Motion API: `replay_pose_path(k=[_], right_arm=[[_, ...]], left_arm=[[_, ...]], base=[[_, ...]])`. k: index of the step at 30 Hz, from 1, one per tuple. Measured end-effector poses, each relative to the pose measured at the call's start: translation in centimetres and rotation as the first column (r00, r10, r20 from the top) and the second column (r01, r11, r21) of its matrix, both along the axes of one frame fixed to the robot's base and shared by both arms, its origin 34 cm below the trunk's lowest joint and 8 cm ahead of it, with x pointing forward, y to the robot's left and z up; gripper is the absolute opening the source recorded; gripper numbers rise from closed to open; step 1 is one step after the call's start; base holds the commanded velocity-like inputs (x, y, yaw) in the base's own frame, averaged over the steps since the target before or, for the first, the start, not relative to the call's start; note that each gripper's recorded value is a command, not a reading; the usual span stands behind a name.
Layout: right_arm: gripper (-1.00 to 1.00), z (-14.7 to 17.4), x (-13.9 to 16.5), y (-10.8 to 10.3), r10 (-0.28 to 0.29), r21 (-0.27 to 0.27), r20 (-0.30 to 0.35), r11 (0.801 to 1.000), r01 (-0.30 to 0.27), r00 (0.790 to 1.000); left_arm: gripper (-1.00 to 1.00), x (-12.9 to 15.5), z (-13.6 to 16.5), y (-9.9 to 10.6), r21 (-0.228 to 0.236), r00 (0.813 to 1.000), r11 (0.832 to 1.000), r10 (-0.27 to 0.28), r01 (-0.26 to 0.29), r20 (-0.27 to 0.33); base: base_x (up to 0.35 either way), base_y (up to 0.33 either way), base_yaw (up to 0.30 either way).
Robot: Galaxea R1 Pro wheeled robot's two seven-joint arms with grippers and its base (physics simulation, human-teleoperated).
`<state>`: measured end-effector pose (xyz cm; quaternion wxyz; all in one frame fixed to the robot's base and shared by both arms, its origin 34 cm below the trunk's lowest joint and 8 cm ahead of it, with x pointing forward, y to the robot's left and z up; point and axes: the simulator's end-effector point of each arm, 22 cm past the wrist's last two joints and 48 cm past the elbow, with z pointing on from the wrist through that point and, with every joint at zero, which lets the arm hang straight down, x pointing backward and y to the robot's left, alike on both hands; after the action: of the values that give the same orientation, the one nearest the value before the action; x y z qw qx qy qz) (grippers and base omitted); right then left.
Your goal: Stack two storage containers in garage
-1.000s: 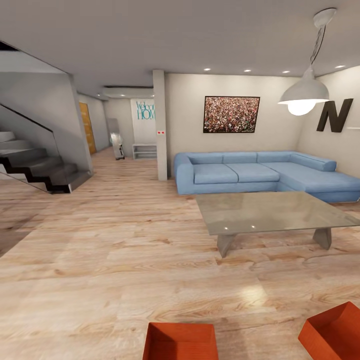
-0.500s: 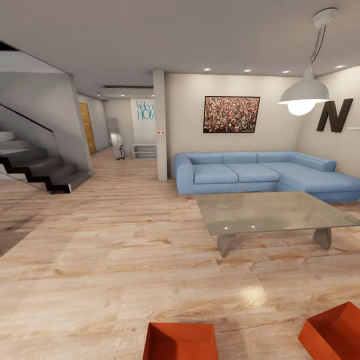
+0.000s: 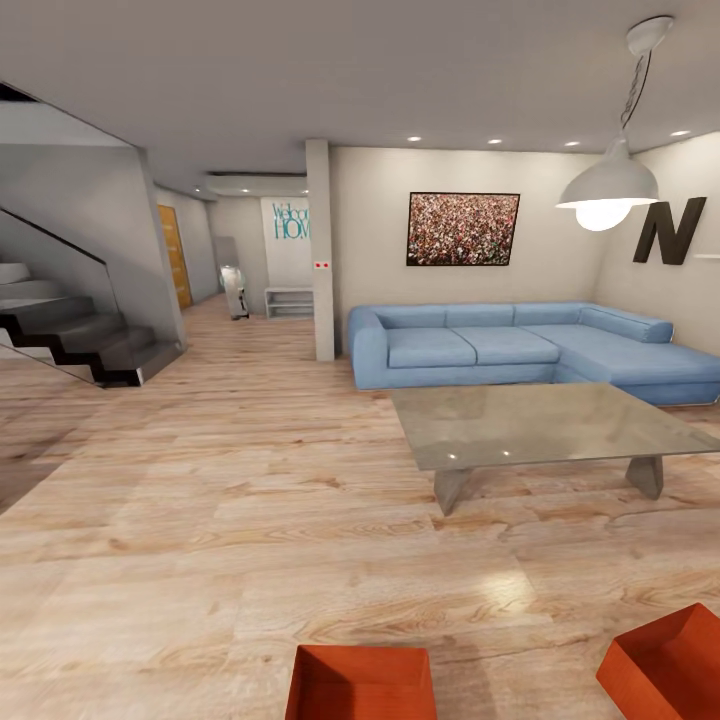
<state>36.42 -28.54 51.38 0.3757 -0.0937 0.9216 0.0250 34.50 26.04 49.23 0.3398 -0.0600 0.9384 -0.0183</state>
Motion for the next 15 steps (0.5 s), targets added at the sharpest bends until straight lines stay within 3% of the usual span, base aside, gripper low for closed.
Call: replay_pose_path(k=[15], right_arm=[[1.00,-0.1,-0.1,0.1,0.000,0.002,-0.006,1.000,0.000,1.000]], left_arm=[[1.00,0.4,0.0,0.9,0.015,1.000,1.000,0.012,-0.012,0.000]], base=[[0.000,0.000,0.000]])
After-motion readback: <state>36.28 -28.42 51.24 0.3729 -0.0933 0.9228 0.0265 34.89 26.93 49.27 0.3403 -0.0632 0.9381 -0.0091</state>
